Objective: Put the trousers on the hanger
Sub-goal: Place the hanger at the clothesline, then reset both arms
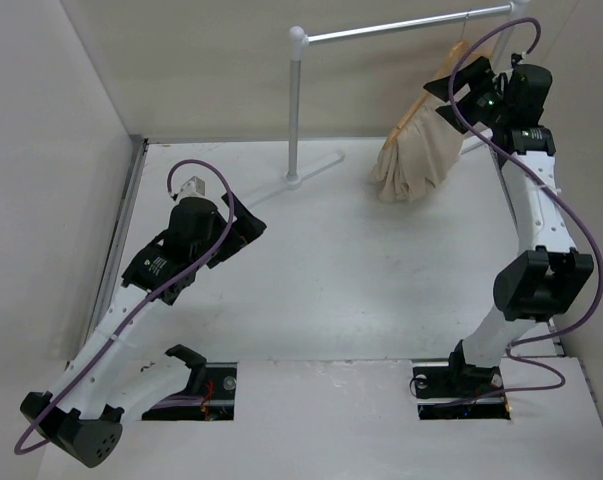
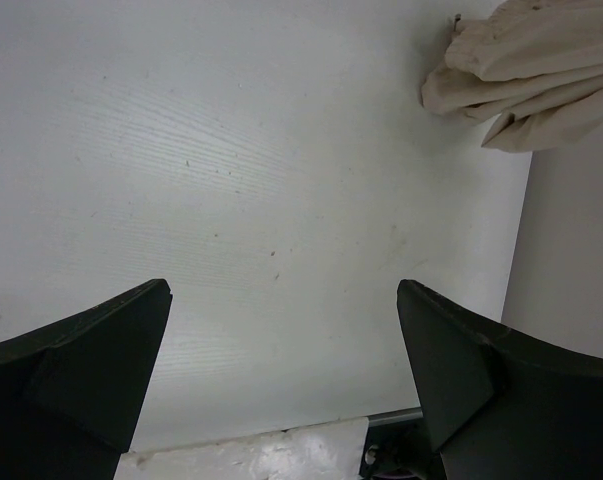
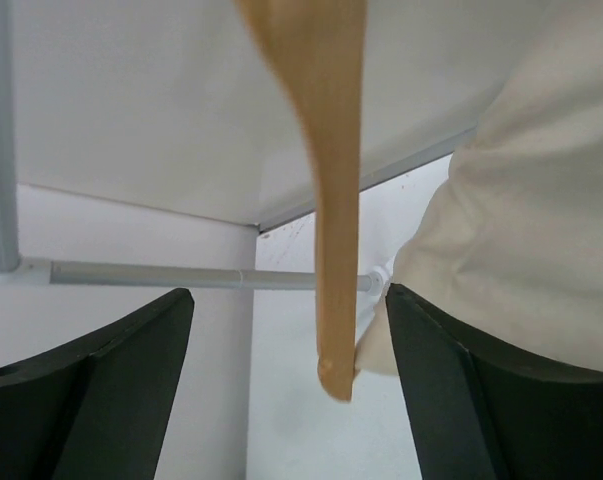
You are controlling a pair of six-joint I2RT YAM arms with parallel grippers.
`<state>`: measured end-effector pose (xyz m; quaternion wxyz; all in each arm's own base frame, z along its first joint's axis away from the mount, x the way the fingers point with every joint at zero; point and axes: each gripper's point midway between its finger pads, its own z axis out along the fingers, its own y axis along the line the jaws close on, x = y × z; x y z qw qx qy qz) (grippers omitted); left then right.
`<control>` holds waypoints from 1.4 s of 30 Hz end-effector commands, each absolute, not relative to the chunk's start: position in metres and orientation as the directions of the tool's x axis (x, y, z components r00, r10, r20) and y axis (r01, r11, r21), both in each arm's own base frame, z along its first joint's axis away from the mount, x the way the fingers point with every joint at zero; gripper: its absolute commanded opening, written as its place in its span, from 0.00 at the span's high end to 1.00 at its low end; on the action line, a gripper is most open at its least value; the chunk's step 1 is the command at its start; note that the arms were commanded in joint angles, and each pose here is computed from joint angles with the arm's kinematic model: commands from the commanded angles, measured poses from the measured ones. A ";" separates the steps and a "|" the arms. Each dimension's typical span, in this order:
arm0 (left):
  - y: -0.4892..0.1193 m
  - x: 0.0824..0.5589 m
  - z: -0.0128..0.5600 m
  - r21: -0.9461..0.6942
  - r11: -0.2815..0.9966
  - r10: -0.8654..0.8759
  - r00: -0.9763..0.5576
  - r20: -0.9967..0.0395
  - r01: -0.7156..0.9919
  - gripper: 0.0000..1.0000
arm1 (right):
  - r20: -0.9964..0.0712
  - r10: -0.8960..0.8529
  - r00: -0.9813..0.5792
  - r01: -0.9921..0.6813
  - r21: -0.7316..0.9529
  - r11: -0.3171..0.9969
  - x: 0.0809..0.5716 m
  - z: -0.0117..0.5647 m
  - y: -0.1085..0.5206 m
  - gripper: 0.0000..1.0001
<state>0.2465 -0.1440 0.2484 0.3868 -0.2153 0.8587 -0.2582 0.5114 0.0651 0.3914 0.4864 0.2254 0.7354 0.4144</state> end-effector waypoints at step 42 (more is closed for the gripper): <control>-0.205 0.205 0.158 -0.477 0.878 -0.329 -0.779 -0.533 -0.044 0.00 | -0.596 0.737 -0.319 0.502 0.554 0.665 0.203 0.170 0.020 0.00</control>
